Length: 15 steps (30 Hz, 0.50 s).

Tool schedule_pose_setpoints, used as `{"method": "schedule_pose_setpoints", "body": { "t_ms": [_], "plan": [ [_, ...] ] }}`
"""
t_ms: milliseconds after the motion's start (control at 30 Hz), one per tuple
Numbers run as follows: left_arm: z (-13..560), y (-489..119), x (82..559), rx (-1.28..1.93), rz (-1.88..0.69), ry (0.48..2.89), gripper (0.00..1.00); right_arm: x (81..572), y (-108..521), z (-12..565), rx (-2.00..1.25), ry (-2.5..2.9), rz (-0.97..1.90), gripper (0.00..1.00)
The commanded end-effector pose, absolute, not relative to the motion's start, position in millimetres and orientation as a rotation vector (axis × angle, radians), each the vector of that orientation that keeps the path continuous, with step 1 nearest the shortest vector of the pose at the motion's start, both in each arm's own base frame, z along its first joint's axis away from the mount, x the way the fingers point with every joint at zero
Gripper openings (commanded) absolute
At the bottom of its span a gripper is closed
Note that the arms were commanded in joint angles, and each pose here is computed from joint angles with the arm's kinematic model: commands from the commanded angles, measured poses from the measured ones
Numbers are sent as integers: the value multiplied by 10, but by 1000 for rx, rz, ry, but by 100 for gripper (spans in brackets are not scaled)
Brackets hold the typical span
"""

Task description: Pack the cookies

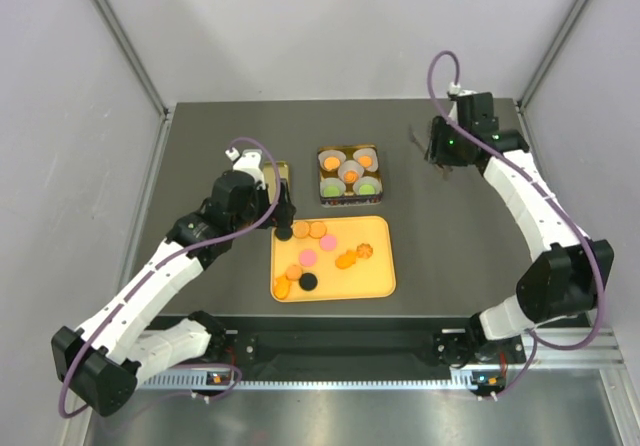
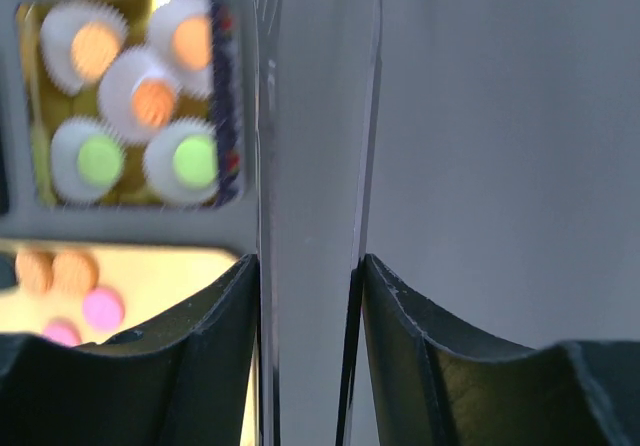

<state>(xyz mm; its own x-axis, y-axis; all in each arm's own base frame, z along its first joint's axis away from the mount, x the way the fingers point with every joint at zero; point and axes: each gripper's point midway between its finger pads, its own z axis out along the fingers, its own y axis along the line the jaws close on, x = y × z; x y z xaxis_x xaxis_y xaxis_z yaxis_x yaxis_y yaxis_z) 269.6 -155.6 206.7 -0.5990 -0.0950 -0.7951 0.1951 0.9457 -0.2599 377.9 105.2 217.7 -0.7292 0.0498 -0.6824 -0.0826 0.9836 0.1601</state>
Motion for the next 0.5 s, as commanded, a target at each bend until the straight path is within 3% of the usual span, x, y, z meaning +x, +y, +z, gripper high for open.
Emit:
{"method": "schedule_pose_setpoints", "body": {
  "t_ms": [0,200,467],
  "plan": [
    [2232,-1699,2767,86,-486,2133,99,4142,829,2085,129,2284,219,44],
    [2348,-1768,2741,102,-540,2118,99,4449,567,1415,273,2295,151,45],
    [2366,-1724,2709,94,-523,2130,99,4363,527,808,338,2397,118,52]
  ]
}}
